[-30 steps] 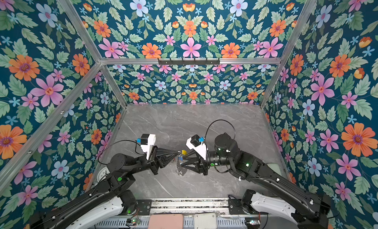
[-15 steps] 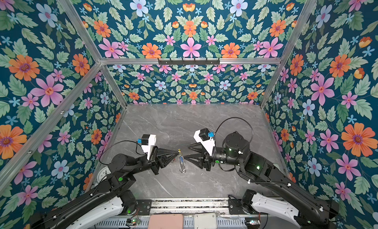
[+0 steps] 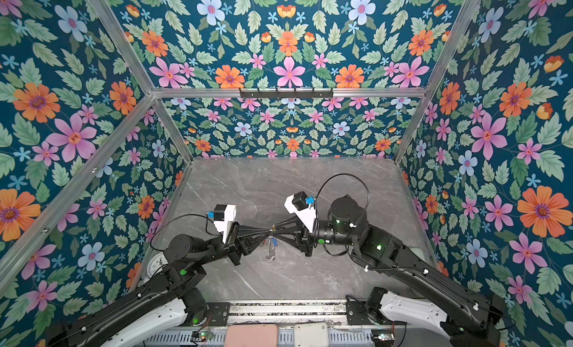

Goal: Remove the keys from the keyring

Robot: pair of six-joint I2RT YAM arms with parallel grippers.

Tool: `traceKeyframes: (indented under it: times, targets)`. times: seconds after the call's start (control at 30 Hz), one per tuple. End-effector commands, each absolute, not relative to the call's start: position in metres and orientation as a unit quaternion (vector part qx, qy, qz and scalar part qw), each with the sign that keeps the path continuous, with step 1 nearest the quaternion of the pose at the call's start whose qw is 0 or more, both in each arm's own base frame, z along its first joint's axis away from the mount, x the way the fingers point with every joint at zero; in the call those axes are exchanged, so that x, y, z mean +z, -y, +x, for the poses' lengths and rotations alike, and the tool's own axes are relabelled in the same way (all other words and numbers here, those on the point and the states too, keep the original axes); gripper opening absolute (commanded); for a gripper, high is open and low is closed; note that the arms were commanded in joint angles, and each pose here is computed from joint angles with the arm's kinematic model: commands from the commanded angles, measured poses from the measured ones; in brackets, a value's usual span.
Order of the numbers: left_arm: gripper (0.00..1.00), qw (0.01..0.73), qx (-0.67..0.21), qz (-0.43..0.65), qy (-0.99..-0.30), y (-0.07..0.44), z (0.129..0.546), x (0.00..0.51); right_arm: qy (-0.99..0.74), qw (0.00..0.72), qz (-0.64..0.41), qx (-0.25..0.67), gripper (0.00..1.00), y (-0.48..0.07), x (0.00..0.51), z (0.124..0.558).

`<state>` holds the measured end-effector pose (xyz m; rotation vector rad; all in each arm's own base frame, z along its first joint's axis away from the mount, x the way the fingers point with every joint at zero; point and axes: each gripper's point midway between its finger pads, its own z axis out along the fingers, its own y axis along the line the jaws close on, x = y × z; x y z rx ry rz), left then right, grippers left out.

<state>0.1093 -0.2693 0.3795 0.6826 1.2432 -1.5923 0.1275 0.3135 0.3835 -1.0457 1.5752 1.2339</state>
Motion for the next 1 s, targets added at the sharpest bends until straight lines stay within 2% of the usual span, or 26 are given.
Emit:
traceKeyframes:
  times: [0.0, 0.13, 0.33, 0.53, 0.57, 0.63, 0.7, 0.77, 0.97]
  targets:
    - [0.00, 0.499, -0.659, 0.280, -0.488, 0.264, 0.106, 0.391, -0.620, 0.424, -0.422, 0.508, 0.22, -0.316, 0.390, 0.123]
    - [0.00, 0.500, -0.659, 0.279, -0.488, 0.264, 0.106, 0.391, -0.623, 0.420, -0.422, 0.507, 0.15, -0.318, 0.386, 0.124]
    - [0.00, 0.500, -0.657, 0.278, -0.491, 0.264, 0.107, 0.390, -0.621, 0.416, -0.425, 0.510, 0.00, -0.318, 0.386, 0.122]
    - [0.00, 0.495, -0.656, 0.278, -0.497, 0.266, 0.108, 0.388, -0.626, 0.407, -0.428, 0.510, 0.00, -0.317, 0.384, 0.120]
    - [0.03, 0.493, -0.656, 0.277, -0.501, 0.266, 0.108, 0.388, -0.628, 0.406, -0.429, 0.507, 0.00, -0.316, 0.383, 0.120]
    - [0.22, 0.488, -0.656, 0.278, -0.504, 0.265, 0.107, 0.387, -0.635, 0.403, -0.432, 0.498, 0.00, -0.314, 0.382, 0.121]
    - [0.32, 0.485, -0.652, 0.278, -0.512, 0.264, 0.107, 0.386, -0.643, 0.396, -0.436, 0.489, 0.00, -0.311, 0.379, 0.121]
    - [0.36, 0.476, -0.648, 0.282, -0.522, 0.265, 0.106, 0.384, -0.651, 0.390, -0.440, 0.479, 0.00, -0.307, 0.377, 0.123]
    - [0.38, 0.434, -0.630, 0.308, -0.566, 0.272, 0.102, 0.372, -0.675, 0.354, -0.466, 0.449, 0.00, -0.298, 0.368, 0.121]
